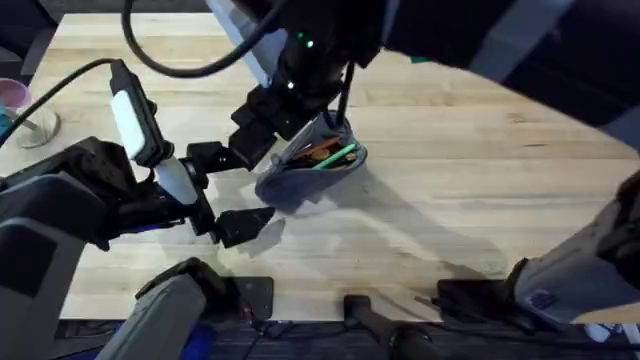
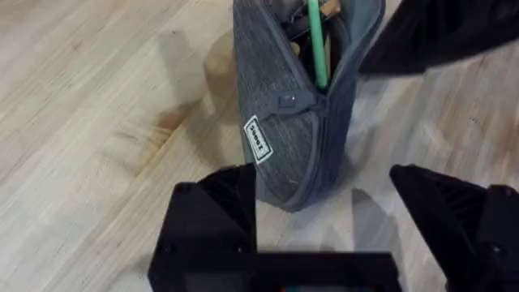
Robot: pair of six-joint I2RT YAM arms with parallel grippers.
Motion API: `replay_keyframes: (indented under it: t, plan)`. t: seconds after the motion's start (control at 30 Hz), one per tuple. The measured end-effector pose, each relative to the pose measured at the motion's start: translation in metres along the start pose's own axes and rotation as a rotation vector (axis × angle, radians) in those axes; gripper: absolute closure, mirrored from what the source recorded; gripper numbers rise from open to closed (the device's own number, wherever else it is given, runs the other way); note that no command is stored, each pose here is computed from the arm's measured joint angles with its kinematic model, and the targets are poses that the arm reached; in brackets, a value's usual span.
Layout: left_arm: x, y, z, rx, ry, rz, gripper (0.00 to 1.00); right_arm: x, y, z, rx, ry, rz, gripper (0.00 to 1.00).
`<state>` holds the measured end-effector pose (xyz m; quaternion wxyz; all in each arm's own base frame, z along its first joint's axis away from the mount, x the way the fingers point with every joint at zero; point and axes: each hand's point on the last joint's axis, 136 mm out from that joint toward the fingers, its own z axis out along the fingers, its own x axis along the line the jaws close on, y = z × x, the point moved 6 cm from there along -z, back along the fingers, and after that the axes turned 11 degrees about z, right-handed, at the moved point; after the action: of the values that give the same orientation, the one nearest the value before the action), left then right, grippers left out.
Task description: Unzip the bag, pick up the pens from the table one at a time and place them inside, then zip the bag closed.
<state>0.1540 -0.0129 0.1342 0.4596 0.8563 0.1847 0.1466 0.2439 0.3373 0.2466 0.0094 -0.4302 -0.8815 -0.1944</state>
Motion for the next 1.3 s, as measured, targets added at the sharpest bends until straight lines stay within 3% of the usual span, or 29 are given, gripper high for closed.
replay_keyframes:
  t: [1.3]
  plan:
    - [0.000,0.000,0.000,0.000,0.001,0.004,0.005,0.002,-0.003,0.079,0.137,-0.019,0.015,0.029]
